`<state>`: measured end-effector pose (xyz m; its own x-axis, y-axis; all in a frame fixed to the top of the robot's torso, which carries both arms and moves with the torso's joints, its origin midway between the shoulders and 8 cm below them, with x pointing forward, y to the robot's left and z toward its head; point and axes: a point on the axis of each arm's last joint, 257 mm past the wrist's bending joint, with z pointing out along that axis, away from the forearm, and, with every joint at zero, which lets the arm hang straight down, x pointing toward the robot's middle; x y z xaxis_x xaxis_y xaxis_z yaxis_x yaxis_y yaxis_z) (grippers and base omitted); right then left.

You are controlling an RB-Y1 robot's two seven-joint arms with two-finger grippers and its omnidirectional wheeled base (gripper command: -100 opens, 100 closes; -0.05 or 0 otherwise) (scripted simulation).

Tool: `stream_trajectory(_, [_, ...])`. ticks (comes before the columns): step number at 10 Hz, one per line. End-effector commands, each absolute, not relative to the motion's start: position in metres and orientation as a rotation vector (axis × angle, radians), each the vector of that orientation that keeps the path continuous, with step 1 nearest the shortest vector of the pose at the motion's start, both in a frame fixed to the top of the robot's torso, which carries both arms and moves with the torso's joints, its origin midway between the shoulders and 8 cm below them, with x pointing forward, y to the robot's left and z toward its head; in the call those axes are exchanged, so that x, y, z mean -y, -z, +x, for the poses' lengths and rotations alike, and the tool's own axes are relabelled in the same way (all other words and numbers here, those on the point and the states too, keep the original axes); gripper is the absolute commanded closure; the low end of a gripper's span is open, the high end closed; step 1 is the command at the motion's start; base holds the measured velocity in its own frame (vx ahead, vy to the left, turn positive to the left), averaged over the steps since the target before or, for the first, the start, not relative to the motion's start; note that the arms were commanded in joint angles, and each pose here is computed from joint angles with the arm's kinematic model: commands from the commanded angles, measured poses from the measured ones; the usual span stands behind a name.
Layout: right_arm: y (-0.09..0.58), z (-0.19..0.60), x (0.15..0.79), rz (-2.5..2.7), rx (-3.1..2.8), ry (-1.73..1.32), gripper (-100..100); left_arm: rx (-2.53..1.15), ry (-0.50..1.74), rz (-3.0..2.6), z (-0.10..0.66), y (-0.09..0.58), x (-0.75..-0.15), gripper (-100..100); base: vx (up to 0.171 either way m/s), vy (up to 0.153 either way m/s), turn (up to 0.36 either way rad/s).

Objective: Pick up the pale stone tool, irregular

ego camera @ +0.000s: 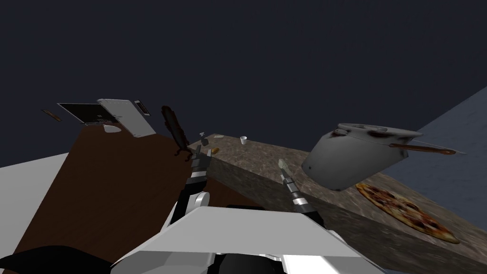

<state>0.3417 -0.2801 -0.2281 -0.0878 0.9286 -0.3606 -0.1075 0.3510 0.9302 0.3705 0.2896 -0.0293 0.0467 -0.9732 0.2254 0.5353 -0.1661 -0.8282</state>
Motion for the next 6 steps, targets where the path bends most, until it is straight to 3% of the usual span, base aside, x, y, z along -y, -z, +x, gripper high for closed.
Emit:
stream_trajectory(1, [0.245, 0.333, 0.284, 0.806, -1.434, -1.017, -100, -0.609, 1.487, -0.973, 0.371, 0.029, -0.290, 0, 0.008, 0.036, 0.047])
stream_trajectory(6, [0.327, 0.281, 0.311, 0.755, -1.717, -0.852, -100, -0.609, 1.487, -0.973, 0.370, 0.029, -0.290, 0, 0.017, 0.045, 0.089])
